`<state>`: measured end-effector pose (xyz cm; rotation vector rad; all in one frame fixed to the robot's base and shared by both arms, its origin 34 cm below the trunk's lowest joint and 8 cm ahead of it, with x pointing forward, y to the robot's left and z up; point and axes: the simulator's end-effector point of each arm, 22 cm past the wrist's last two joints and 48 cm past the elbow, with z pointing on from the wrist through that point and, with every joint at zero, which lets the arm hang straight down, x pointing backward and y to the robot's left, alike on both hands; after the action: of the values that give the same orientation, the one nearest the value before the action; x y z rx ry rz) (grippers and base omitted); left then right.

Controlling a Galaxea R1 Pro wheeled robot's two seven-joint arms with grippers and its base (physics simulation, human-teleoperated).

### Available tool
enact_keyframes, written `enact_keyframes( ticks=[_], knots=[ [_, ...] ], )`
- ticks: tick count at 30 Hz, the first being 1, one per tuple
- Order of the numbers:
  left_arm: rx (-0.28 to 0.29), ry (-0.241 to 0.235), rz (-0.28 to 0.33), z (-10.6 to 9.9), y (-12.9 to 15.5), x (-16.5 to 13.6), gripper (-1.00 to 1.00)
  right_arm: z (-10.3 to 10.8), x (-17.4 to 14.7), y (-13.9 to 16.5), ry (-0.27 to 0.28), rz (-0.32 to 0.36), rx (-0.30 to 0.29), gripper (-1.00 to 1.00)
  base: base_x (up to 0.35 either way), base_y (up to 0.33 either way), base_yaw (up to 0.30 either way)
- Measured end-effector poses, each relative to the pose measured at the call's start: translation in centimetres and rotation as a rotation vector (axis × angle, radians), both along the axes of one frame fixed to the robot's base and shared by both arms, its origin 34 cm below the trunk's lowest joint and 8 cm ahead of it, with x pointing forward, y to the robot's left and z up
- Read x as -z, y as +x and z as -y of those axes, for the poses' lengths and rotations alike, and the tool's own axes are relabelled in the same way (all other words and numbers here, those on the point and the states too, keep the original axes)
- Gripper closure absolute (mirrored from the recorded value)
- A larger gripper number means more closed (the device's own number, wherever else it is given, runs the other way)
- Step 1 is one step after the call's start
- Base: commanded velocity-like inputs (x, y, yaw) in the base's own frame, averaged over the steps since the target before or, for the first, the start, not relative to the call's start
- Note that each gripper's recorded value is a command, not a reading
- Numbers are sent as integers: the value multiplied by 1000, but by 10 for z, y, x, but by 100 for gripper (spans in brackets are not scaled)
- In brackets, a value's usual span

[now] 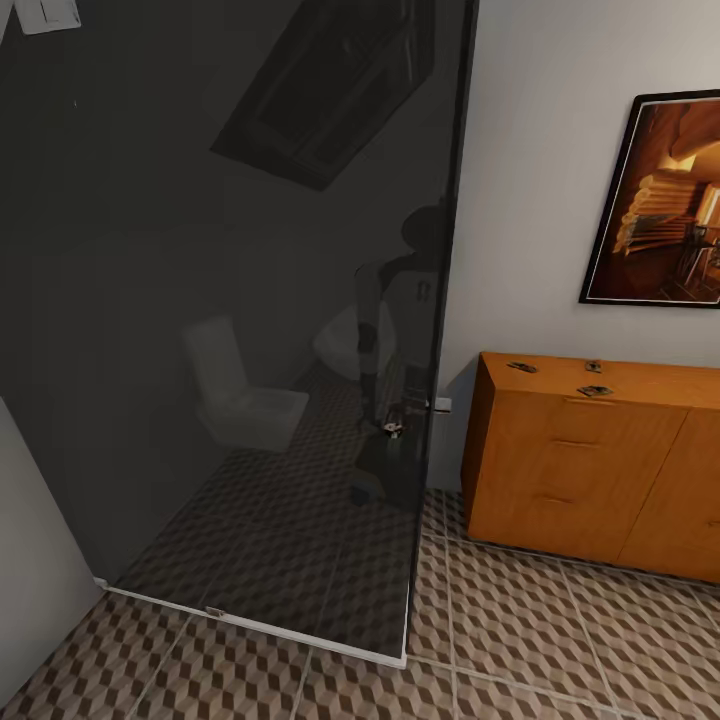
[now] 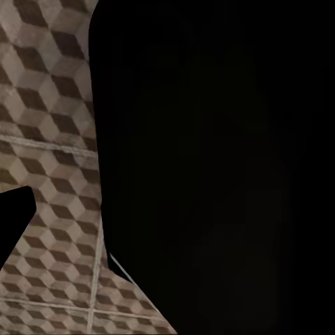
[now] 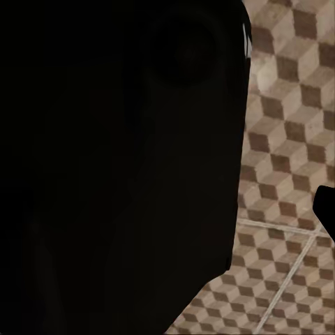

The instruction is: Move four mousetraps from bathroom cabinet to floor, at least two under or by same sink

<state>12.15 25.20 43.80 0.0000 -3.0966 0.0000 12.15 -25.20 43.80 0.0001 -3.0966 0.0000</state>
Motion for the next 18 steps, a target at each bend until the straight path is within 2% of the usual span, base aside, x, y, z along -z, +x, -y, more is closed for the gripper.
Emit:
enact_keyframes(
  ticks=[4, 18],
  knots=[
    [-30, -5, 43, 3, 16, 0, -100, 1, 0, 1, -3, 2, -9, -100, 0, 0, 0],
    [-40, -1, 58, 1, 21, 0, -100, 0, 0, 2, -1, 4, -15, -100, 0, 0, 0]
  ],
)
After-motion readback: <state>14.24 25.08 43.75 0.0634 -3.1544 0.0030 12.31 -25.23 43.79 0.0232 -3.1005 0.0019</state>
